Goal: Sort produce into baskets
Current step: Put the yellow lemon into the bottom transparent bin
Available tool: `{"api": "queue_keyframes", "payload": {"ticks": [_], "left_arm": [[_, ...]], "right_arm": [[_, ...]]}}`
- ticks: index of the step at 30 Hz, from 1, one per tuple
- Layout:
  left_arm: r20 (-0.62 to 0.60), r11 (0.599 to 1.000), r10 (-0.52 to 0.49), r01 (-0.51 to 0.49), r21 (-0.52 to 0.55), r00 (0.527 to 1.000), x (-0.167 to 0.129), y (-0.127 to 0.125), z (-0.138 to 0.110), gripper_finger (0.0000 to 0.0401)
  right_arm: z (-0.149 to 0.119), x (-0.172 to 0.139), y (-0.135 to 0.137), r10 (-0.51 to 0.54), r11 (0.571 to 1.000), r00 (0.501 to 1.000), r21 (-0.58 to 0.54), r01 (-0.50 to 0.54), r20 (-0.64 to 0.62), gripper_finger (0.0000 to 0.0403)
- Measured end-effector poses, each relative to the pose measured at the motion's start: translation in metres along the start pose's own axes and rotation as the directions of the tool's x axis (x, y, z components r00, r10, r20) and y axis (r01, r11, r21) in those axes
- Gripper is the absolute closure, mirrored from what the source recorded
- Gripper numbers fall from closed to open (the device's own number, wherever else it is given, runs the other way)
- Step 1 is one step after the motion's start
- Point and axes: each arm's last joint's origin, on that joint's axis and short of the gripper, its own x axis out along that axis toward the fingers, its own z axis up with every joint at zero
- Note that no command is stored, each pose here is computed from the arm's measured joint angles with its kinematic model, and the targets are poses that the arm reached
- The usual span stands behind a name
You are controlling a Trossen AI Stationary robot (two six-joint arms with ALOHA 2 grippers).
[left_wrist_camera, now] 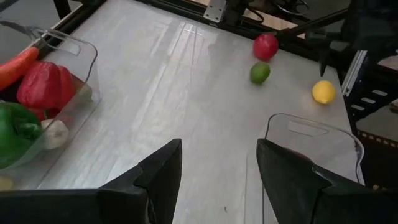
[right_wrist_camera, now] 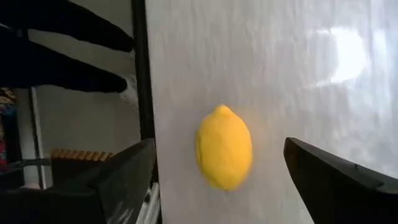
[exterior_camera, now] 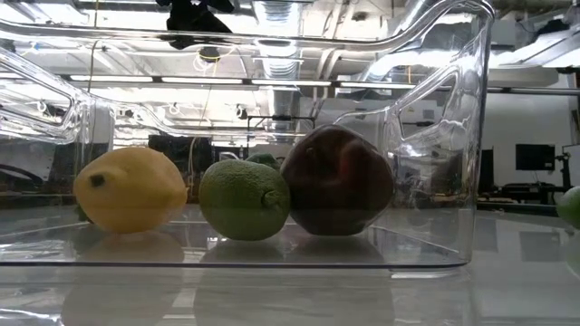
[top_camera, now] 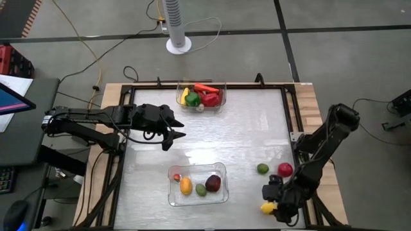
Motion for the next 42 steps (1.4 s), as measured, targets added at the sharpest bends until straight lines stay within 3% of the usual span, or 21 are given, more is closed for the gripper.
{"api": "queue_keyframes", "payload": {"ticks": [4,9,15,25,29,33,37,42], "left_arm": [[-0.003,1.000,0.001,-0.001,0.001,1.000,0.000,0.000,0.000,0.0208],[-0.026,1.000,0.010,-0.010,0.002,1.000,0.000,0.001,-0.003,0.0208],[-0.057,1.000,0.020,-0.020,-0.008,0.998,0.000,0.002,-0.005,0.0208],[-0.057,0.999,0.022,-0.024,-0.025,0.998,0.000,0.002,-0.006,0.0208],[-0.050,0.999,0.039,-0.040,-0.024,0.998,0.000,0.002,-0.005,0.0208],[-0.049,0.999,0.042,-0.043,-0.025,0.998,0.000,0.003,-0.005,0.0208],[-0.044,0.999,0.041,-0.043,-0.032,0.998,0.000,0.002,-0.005,0.0208],[-0.023,0.998,0.048,-0.049,-0.035,0.999,0.000,0.002,-0.003,0.0208]], "right_arm": [[-0.005,0.018,-0.001,0.012,1.000,1.000,-0.008,-0.012,0.013,0.0030],[-0.013,0.040,-0.001,-0.052,0.998,0.998,-0.030,0.050,-0.035,0.0049],[-0.028,0.066,-0.004,-0.123,0.992,0.977,-0.057,0.115,-0.175,0.0081],[-0.019,0.054,-0.009,-0.120,0.991,0.977,-0.079,0.108,-0.174,0.0184],[-0.007,0.045,-0.018,-0.144,0.987,0.980,-0.086,0.133,-0.141,0.0218],[0.014,0.029,-0.034,-0.184,0.982,0.975,-0.073,0.175,-0.128,0.0216],[0.051,0.000,-0.052,-0.240,0.970,0.970,-0.050,0.238,-0.036,0.0191],[0.103,-0.027,-0.069,-0.201,0.970,0.972,-0.115,0.215,0.119,0.0186]]}}
